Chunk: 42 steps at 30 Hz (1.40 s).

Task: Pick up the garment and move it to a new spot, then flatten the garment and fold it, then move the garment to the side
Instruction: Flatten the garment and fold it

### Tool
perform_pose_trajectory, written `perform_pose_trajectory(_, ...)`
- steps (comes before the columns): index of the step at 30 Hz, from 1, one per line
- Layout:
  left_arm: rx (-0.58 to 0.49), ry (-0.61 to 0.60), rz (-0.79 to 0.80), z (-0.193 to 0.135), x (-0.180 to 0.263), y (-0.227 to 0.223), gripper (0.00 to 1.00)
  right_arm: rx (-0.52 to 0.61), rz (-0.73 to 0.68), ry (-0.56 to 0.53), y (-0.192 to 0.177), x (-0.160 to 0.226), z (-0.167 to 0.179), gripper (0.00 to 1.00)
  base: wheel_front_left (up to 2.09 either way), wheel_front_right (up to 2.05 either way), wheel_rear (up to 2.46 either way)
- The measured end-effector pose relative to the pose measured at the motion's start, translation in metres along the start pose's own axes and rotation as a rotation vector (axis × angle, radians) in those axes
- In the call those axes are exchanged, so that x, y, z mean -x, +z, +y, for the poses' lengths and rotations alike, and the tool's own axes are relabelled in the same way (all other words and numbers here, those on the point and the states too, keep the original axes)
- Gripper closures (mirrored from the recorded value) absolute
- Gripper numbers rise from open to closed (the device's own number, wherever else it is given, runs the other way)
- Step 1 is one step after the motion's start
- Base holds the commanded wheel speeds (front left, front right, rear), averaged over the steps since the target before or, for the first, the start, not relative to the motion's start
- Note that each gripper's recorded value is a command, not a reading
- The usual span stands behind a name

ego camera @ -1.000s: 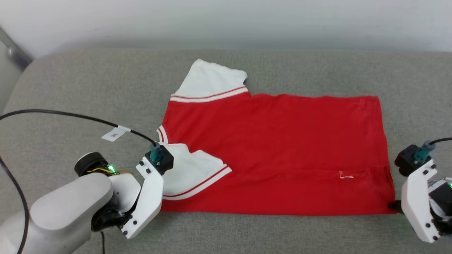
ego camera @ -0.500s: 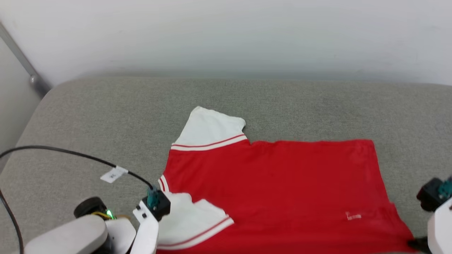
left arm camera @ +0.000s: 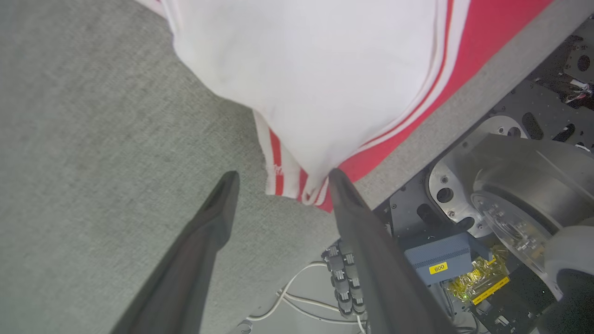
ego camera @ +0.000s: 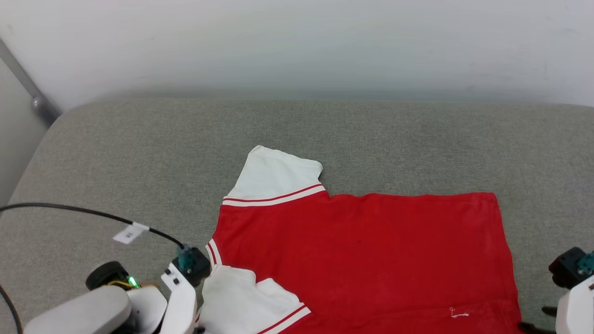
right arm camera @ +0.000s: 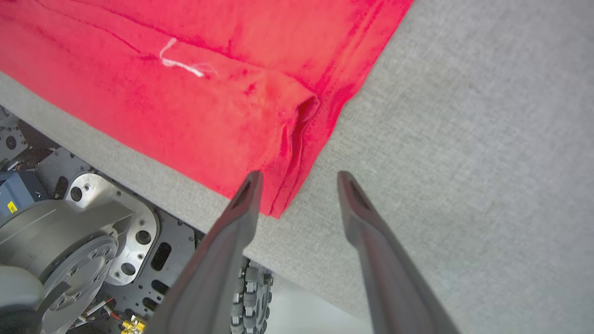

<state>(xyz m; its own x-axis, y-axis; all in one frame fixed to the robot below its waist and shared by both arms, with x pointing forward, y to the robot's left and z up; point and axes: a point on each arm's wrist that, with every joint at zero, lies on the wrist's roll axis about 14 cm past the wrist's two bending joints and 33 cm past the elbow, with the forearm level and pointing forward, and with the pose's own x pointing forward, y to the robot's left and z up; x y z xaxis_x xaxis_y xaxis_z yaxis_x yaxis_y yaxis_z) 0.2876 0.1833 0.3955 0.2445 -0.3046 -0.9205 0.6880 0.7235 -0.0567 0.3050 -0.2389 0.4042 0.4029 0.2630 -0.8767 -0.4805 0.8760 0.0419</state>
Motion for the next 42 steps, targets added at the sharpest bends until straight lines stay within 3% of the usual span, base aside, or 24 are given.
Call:
perform_pose_trajectory(6,-0.029,0.121,-0.195,0.037,0.039,0.049,0.00,0.071,-0.360,-0.119,0.074,0.024,-0.021,0.00,0.00,0.00,0.00)
perform_pose_trajectory(12,-0.136,0.303,-0.438,0.076,0.080,0.116,0.00,0.065,-0.798,-0.220,0.144,0.065,-0.027,0.00,0.00,0.00,0.00)
perform_pose_trajectory(17,-0.197,0.417,-0.555,0.103,0.096,0.162,0.00,-0.001,-1.058,-0.295,0.165,0.095,-0.026,0.00,0.00,0.00,0.00)
perform_pose_trajectory(21,-0.180,0.438,-0.597,0.128,0.092,0.209,0.00,-0.111,-1.215,-0.378,0.160,0.108,-0.018,0.00,0.00,0.00,0.00)
perform_pose_trajectory(29,-0.077,0.380,-0.566,0.161,0.060,0.259,0.00,-0.209,-1.182,-0.406,0.148,0.082,-0.011,0.00,0.00,0.00,0.00)
perform_pose_trajectory(35,0.015,0.291,-0.312,0.179,0.000,0.254,0.00,-0.206,-1.120,-0.417,0.148,0.055,-0.020,0.00,0.00,0.00,0.00)
perform_pose_trajectory(42,0.048,0.142,-0.012,0.167,-0.065,0.229,0.00,-0.202,-1.049,-0.436,0.143,0.027,-0.033,0.00,0.00,0.00,0.00)
